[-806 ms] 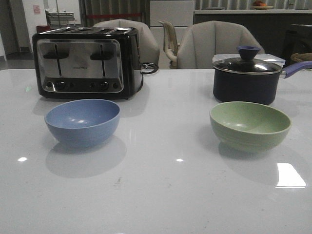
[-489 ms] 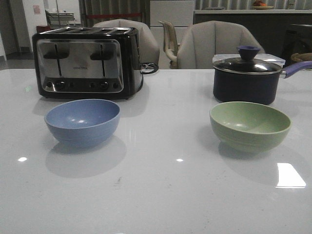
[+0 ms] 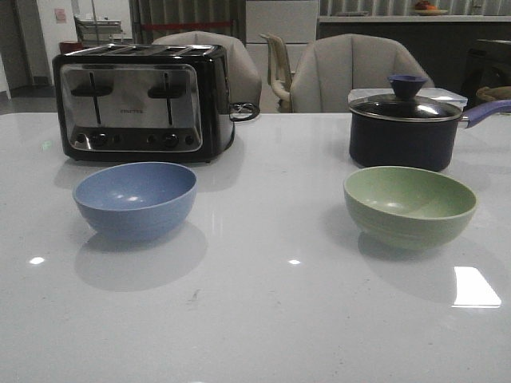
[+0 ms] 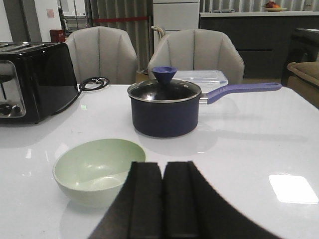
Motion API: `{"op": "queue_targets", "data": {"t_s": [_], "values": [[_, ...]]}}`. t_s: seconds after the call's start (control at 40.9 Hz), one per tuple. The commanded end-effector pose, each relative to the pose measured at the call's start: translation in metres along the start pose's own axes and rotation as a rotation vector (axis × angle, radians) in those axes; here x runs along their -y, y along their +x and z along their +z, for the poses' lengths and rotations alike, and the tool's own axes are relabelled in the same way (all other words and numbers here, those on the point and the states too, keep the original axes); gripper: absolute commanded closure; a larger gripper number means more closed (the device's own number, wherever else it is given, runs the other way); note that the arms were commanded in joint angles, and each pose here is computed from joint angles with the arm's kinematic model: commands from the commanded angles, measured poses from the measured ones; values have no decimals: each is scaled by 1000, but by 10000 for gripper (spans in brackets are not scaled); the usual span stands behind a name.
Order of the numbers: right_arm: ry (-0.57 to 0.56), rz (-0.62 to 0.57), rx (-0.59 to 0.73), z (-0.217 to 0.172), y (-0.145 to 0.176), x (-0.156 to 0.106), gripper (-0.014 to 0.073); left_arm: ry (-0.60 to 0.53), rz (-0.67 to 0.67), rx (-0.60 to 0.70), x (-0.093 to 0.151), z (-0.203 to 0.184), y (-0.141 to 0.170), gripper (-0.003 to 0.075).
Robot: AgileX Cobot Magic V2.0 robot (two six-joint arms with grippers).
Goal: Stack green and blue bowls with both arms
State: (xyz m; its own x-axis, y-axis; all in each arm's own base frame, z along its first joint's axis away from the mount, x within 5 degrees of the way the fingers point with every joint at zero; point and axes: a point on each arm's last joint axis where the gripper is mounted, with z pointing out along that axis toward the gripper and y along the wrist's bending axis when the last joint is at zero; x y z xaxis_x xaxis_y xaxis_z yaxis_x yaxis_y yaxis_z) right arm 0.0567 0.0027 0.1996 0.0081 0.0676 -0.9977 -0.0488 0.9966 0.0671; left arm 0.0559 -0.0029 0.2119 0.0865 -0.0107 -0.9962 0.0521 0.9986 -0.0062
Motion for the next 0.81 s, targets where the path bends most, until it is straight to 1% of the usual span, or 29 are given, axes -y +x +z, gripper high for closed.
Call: {"op": "queue_targets", "data": {"t_s": [0.0,0.122,0.195,0.342,0.44,0.562,0.635,0.782], "values": [[0,-10,140,-7,-34,-2,561,10,-33,167,0,-3,-15,619],[-1,-12,166,-18,-69,-4,561,11,-42,245,0,-8,-48,619],[-2,-12,177,-24,-90,-6,561,14,-51,288,1,-13,-74,619],[0,-11,145,-26,-129,-8,561,16,-51,297,1,-18,-121,619],[3,-11,102,-18,-150,-10,561,17,-50,245,1,-13,-145,619],[9,-11,3,-1,-167,-11,561,16,-49,105,2,1,-162,619],[13,-11,-58,12,-169,-11,561,15,-49,23,2,11,-162,619],[24,-15,-220,43,-155,-9,561,12,-49,-119,2,35,-151,619]]}}
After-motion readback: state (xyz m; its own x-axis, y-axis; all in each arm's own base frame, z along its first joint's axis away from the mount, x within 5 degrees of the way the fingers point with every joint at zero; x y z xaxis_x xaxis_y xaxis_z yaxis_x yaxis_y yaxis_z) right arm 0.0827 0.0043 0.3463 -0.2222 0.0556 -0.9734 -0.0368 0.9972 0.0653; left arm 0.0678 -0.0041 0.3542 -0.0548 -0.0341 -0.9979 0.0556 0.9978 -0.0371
